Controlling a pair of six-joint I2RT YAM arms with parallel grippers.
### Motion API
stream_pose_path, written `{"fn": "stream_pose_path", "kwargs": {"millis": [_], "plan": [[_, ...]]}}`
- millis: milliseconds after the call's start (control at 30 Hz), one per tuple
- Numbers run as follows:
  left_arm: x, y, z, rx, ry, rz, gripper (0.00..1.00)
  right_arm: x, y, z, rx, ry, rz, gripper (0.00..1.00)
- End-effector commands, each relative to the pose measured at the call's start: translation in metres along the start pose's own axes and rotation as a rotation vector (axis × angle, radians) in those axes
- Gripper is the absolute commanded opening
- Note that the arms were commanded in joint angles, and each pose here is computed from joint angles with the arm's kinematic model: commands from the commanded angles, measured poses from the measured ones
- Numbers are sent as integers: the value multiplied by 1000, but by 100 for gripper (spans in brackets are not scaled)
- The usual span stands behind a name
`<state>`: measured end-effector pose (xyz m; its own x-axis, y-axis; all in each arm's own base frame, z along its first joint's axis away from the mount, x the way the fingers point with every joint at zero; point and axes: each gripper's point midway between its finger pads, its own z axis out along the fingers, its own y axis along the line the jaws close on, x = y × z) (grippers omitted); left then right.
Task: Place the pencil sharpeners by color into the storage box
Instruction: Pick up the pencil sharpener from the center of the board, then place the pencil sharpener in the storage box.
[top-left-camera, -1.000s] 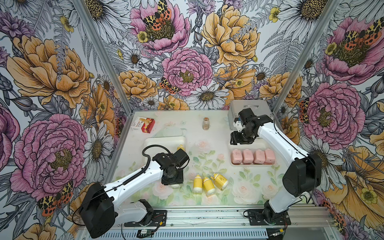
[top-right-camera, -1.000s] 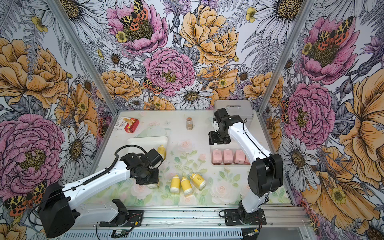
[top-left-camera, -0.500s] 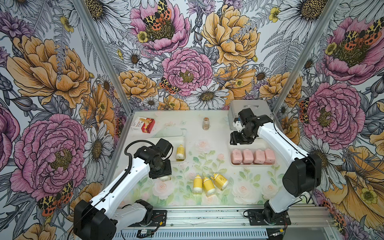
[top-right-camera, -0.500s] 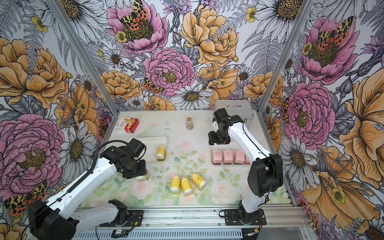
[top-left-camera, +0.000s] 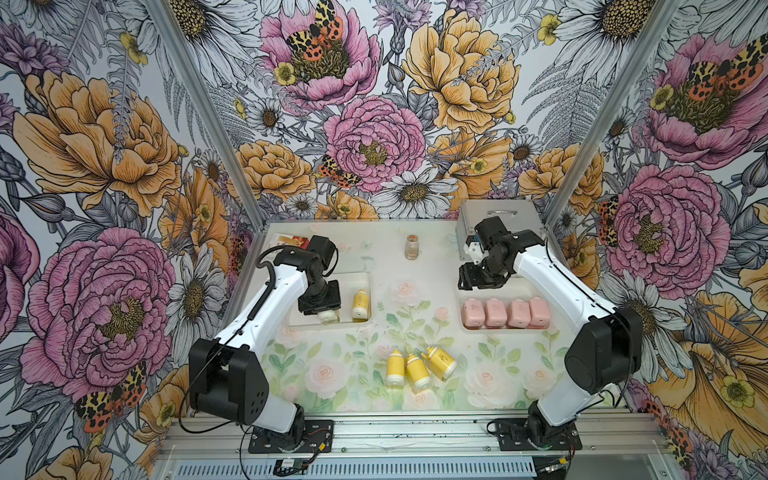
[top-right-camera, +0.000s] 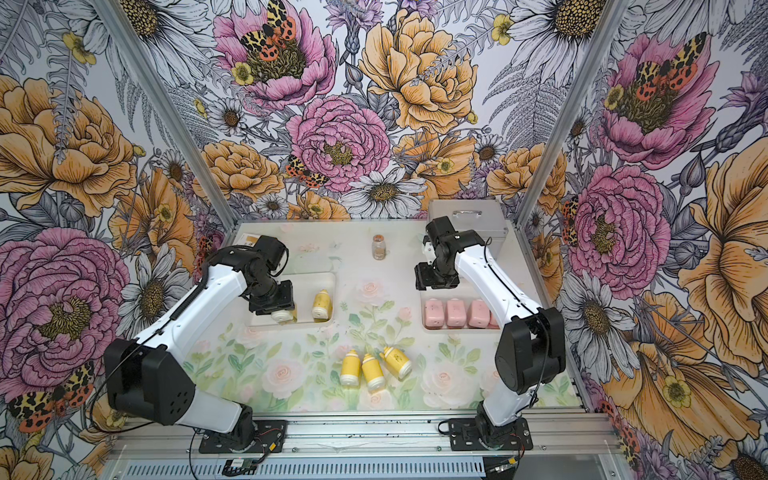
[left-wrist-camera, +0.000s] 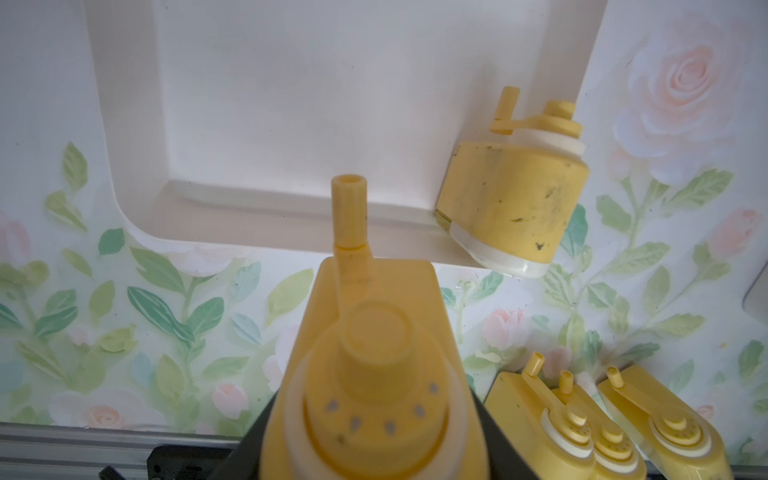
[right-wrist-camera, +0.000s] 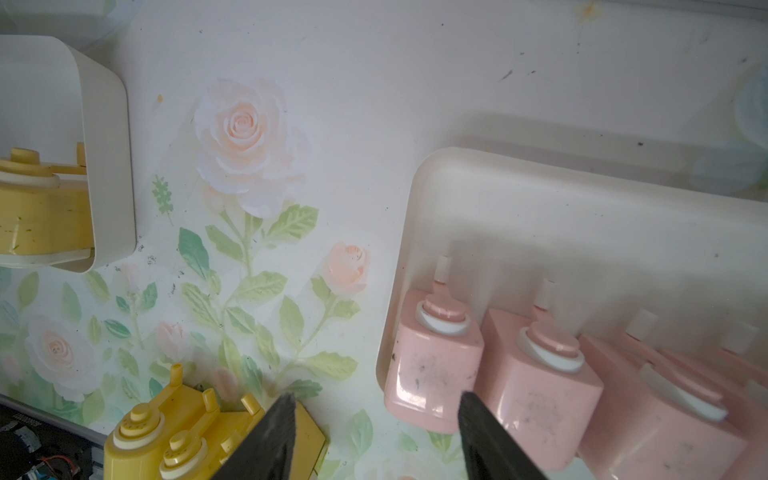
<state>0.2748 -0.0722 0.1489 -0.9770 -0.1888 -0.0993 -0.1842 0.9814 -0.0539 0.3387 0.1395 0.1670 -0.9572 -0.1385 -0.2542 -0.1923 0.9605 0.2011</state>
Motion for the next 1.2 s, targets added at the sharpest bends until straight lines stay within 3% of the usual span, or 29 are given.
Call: {"fn": "stream_pose_path", "kwargs": {"millis": [0, 433, 1167], "plan": [[-19, -12, 3, 51, 1, 56, 34, -2, 5, -4, -15, -25, -25, 64], [-59, -29, 52, 25, 95, 123, 34, -2, 5, -3, -12, -23, -28, 64], [-44, -34, 87, -8, 155, 69, 35, -2, 7, 0, -21, -20, -31, 64]]}}
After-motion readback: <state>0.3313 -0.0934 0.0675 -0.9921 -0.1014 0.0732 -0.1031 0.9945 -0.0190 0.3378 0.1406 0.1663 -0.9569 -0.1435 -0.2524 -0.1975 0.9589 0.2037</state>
